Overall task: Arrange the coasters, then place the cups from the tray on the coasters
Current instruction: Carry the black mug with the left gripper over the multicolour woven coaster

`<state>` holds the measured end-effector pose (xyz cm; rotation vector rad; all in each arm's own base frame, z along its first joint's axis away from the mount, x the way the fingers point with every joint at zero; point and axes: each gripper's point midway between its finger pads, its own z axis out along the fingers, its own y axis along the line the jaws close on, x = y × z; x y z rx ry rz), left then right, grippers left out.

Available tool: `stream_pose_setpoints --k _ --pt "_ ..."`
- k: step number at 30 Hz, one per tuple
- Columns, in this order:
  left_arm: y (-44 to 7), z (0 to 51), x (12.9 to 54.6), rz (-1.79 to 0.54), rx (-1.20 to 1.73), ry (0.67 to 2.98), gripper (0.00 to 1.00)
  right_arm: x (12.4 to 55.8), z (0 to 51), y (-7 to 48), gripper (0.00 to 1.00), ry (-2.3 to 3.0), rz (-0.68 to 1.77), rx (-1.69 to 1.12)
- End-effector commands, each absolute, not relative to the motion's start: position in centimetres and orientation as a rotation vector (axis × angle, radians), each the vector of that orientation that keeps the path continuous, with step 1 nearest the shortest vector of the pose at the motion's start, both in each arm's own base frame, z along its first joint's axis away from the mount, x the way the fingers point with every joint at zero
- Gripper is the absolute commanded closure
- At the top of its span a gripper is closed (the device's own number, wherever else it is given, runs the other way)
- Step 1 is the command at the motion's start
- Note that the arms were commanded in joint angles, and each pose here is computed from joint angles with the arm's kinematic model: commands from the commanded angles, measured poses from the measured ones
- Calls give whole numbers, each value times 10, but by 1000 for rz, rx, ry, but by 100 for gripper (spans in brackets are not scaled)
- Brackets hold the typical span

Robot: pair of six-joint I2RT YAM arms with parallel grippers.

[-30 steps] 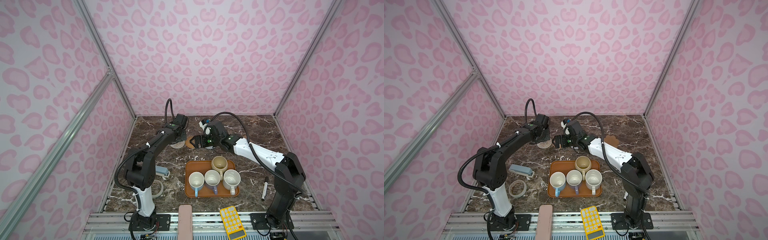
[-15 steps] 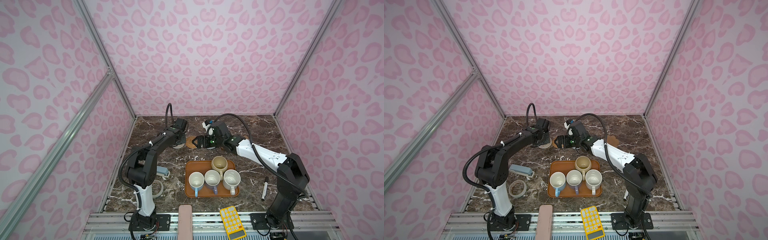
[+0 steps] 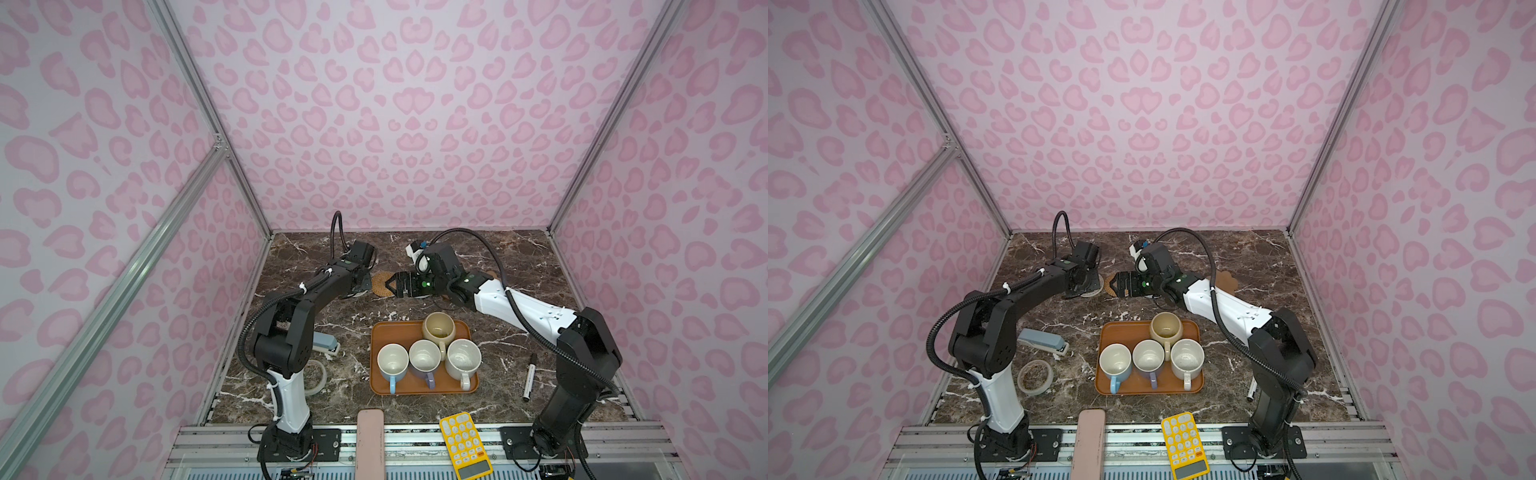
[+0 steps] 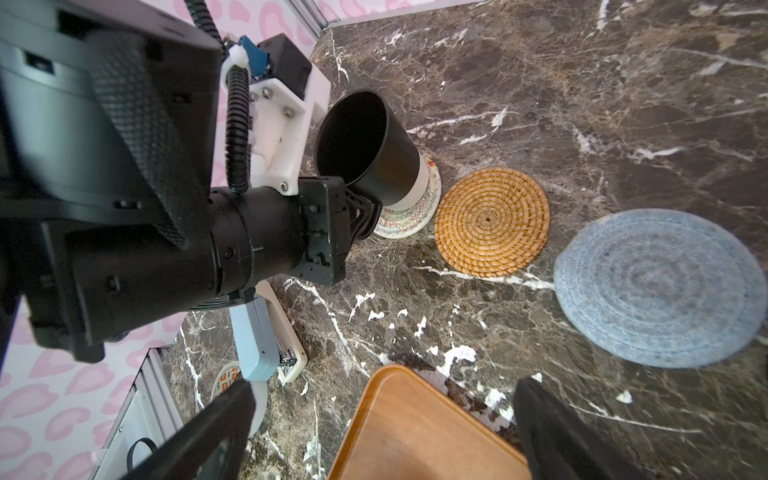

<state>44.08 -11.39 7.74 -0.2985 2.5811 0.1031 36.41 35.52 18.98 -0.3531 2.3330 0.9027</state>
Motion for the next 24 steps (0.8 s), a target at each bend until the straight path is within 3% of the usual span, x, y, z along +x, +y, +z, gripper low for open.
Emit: stream_pose_setpoints --k 1,12,24 --pt "-108 75 435 125 -343 2582 99 364 192 357 1 2316 918 -359" --pt "-112 80 438 115 -339 2603 98 362 187 355 1 2330 915 -361" --pt "-111 75 435 111 -368 2621 65 359 188 355 1 2329 922 -368"
